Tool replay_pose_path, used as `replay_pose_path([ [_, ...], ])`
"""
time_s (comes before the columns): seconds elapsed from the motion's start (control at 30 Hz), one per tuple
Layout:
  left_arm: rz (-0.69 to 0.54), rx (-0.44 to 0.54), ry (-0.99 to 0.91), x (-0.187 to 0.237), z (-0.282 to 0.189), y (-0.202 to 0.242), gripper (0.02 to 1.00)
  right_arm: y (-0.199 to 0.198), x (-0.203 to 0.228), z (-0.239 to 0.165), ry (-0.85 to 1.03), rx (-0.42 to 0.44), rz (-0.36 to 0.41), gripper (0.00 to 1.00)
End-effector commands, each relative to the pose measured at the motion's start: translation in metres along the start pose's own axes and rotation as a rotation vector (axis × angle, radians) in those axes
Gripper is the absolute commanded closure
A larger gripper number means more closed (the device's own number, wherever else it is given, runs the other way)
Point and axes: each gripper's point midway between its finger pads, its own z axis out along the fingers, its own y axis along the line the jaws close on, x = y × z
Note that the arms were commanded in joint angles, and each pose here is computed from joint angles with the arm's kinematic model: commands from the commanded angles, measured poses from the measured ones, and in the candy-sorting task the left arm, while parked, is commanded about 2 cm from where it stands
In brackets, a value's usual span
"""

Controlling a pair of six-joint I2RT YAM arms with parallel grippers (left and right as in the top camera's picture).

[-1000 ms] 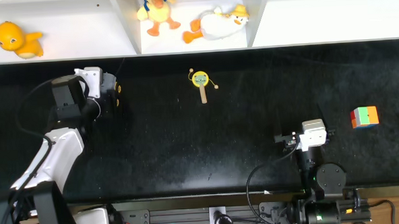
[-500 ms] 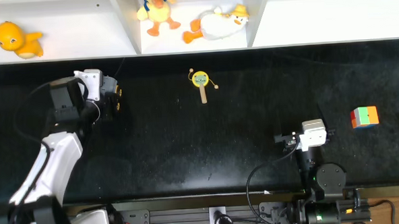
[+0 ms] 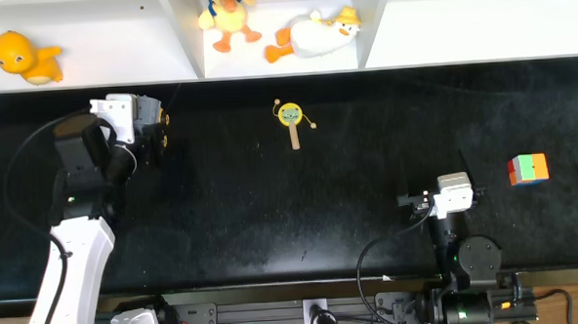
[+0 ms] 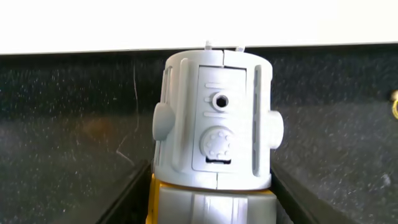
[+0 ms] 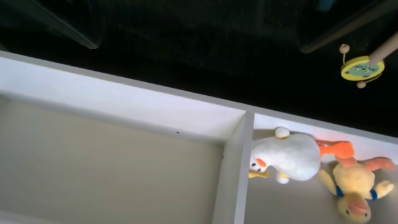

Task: Store Toys

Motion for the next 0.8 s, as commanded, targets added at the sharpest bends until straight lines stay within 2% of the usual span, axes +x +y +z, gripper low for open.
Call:
replay_pose_path([
  [0.03,-0.018,0.036,-0.108,-0.044,-0.007,-0.006,0.549,0.0,0.004,0.0,0.002,-0.002,-0.003,0.005],
  [0.43,-0.017,0.024,-0.118,-0.101,0.032,0.008,0.549,0.0,0.004,0.0,0.002,-0.002,-0.003,0.005],
  [0.8,-0.018,0.02,-0.132,-0.125,0.072,0.018,0.551,0.0,0.004,0.0,0.002,-0.002,-0.003,0.005],
])
